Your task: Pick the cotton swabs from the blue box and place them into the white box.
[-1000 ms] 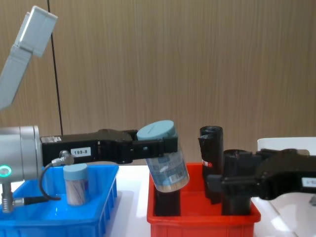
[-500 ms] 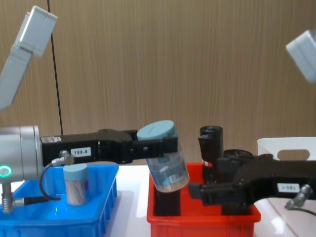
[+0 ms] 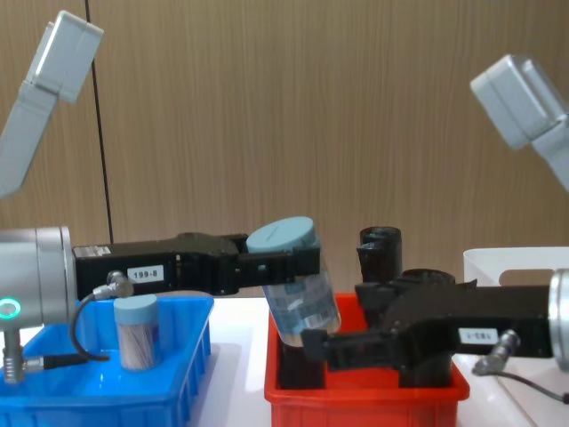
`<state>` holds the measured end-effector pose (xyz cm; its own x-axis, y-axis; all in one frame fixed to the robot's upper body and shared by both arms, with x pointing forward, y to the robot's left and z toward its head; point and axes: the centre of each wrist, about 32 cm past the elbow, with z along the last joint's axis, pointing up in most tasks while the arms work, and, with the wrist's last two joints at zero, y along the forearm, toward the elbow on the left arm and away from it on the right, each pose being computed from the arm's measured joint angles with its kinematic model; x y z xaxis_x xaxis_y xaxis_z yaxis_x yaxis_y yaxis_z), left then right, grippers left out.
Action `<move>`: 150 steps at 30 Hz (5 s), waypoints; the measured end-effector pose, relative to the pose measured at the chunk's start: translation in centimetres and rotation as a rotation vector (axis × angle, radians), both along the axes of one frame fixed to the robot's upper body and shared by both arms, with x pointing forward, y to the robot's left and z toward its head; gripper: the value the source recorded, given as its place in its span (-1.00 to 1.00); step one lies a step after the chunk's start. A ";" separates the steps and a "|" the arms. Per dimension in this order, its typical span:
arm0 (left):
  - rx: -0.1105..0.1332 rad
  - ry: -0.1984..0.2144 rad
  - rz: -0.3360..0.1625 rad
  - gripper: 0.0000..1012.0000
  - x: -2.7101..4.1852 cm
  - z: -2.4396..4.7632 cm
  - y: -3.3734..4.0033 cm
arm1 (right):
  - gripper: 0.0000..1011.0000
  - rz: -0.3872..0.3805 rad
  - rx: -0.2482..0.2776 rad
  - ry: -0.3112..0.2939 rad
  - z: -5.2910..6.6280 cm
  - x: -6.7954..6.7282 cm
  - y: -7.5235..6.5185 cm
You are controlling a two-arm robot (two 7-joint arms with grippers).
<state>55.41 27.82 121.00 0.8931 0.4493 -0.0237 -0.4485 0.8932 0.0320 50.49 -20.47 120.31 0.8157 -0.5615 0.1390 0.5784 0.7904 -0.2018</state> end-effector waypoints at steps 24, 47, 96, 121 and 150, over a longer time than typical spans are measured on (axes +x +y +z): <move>0.000 0.000 0.000 0.30 0.00 0.00 0.00 | 0.98 0.058 0.008 -0.023 0.4 1.3 2.3; 0.000 0.000 0.000 0.30 0.00 0.00 0.00 | 0.33 0.055 -0.006 -0.050 -0.7 2.6 3.4; 0.000 0.000 0.000 0.98 0.00 0.00 0.00 | 0.24 -0.127 0.103 -0.130 0.3 -1.0 -3.1; 0.000 0.000 0.000 0.98 0.00 0.00 0.00 | 0.24 -0.469 0.077 -0.171 1.4 -1.5 -8.9; 0.000 0.000 0.000 0.98 0.00 0.00 0.00 | 0.58 -0.689 -0.022 -0.060 -0.6 6.2 -11.2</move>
<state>55.40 27.82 120.99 0.8931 0.4493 -0.0237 -0.4485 0.8932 0.0322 56.65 -31.68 119.71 0.2644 -0.9455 0.1901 0.9579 0.2346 -0.1653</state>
